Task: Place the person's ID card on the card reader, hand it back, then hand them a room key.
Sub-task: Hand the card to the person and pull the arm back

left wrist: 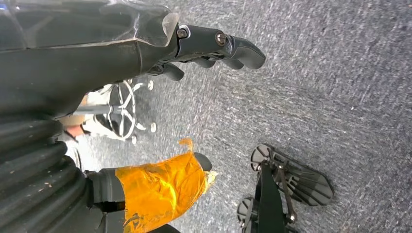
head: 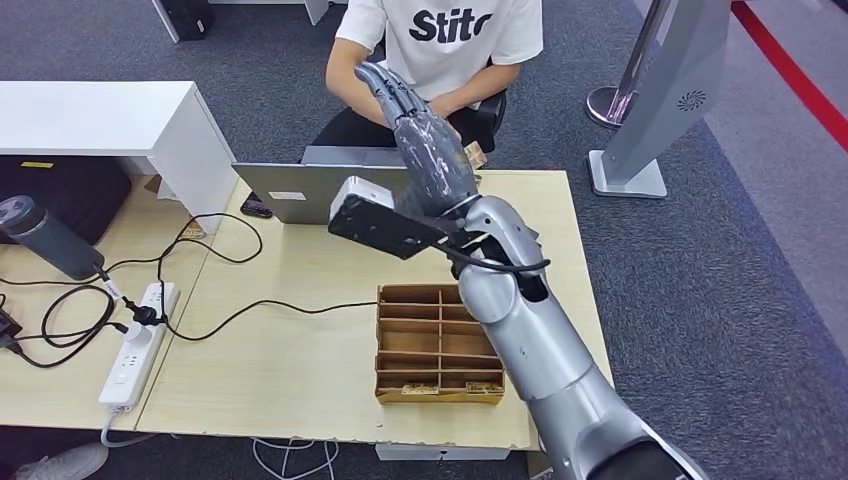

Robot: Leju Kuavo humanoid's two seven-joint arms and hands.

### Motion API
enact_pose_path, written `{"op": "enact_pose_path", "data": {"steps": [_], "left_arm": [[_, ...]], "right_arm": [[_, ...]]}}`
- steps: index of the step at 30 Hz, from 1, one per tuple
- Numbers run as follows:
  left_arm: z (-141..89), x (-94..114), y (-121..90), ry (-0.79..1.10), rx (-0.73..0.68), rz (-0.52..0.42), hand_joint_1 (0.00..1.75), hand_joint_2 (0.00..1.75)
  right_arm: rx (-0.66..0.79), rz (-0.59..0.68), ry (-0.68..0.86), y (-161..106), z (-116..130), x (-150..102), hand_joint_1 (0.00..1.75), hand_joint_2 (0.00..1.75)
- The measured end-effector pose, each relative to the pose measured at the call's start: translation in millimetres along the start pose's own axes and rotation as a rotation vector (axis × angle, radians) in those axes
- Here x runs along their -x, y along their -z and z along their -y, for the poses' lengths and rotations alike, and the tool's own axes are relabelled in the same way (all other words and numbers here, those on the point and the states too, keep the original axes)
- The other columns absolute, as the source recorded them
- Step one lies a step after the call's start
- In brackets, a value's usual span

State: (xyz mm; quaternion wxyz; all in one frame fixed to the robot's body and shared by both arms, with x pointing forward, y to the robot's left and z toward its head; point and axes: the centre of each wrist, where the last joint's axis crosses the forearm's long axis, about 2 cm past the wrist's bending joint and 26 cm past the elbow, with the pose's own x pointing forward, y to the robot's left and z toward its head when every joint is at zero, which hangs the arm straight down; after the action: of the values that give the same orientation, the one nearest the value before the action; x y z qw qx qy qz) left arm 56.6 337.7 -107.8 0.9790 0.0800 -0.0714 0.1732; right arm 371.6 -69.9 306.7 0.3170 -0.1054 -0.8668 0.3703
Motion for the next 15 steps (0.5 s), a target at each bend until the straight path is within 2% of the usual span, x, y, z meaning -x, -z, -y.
{"op": "enact_pose_path", "data": {"steps": [6, 11, 15], "left_arm": [[1.2, 3.8, -0.2, -0.053, -0.017, -0.014, 0.0, 1.75], [1.7, 8.5, -0.4, -0.103, -0.033, -0.029, 0.0, 1.75], [2.7, 11.7, -0.6, -0.142, -0.041, -0.037, 0.0, 1.75]], "right_arm": [[0.047, 0.108, -0.091, -62.8, -12.4, -0.5, 0.0, 1.75], [0.077, 0.117, -0.047, -127.1, -31.9, 6.9, 0.0, 1.75], [0.076, 0.089, -0.003, -168.9, -40.2, 9.6, 0.0, 1.75]]}}
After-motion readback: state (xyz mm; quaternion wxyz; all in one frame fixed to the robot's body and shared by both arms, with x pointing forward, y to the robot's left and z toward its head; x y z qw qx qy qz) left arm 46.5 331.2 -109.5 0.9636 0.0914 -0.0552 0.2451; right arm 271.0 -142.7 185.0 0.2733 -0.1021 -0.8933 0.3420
